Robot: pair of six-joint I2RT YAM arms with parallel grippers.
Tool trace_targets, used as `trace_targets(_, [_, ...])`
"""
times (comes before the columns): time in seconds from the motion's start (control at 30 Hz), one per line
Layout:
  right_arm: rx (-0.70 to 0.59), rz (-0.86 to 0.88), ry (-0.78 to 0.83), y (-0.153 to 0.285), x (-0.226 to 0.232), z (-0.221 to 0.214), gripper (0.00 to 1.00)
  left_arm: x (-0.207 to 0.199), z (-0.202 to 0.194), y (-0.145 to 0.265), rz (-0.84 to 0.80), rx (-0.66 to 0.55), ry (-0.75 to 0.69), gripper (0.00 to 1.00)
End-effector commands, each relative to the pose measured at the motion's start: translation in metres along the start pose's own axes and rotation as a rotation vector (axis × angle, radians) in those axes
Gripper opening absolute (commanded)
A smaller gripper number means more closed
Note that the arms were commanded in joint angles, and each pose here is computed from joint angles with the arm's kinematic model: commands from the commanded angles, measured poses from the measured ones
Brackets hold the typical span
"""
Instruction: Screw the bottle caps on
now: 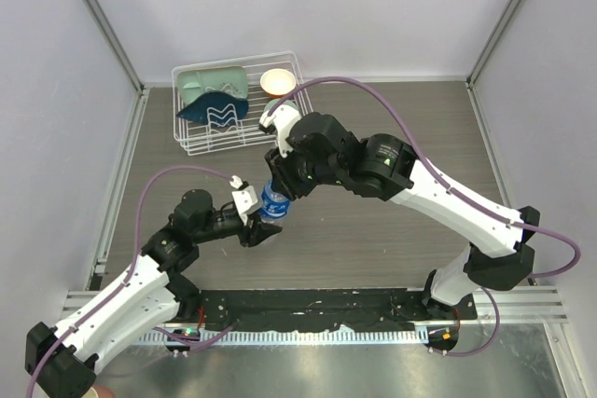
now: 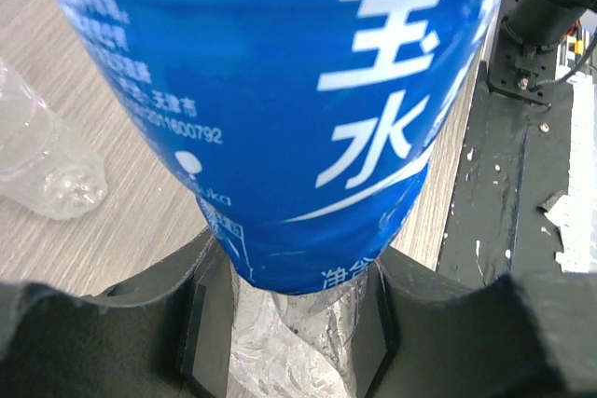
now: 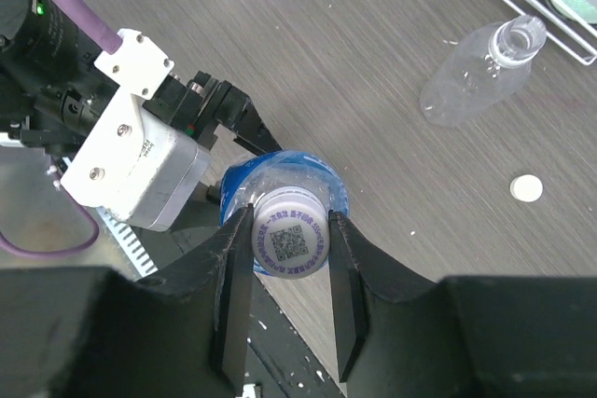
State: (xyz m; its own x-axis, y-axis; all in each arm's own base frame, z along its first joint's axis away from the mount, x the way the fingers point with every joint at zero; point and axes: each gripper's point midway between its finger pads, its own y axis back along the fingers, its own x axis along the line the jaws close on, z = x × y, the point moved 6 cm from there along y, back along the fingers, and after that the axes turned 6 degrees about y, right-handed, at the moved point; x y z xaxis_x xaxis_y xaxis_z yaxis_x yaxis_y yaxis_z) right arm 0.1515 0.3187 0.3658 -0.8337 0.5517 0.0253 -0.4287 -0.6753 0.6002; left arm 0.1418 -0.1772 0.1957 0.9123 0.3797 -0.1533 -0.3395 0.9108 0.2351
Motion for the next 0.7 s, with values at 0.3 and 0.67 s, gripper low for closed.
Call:
trace_targets(0.3, [-0.035, 0.024, 0.028, 0.010, 0.009, 0.006, 0.49, -0.004, 0.089, 0.012, 0.018, -0.352, -0.168, 0.00])
trace_targets(0.67, [-0.117, 0.016, 0.042, 0.037, 0.004, 0.018, 0.71, -0.003, 0.089, 0.014, 0.021, -0.350, -0.140, 0.00])
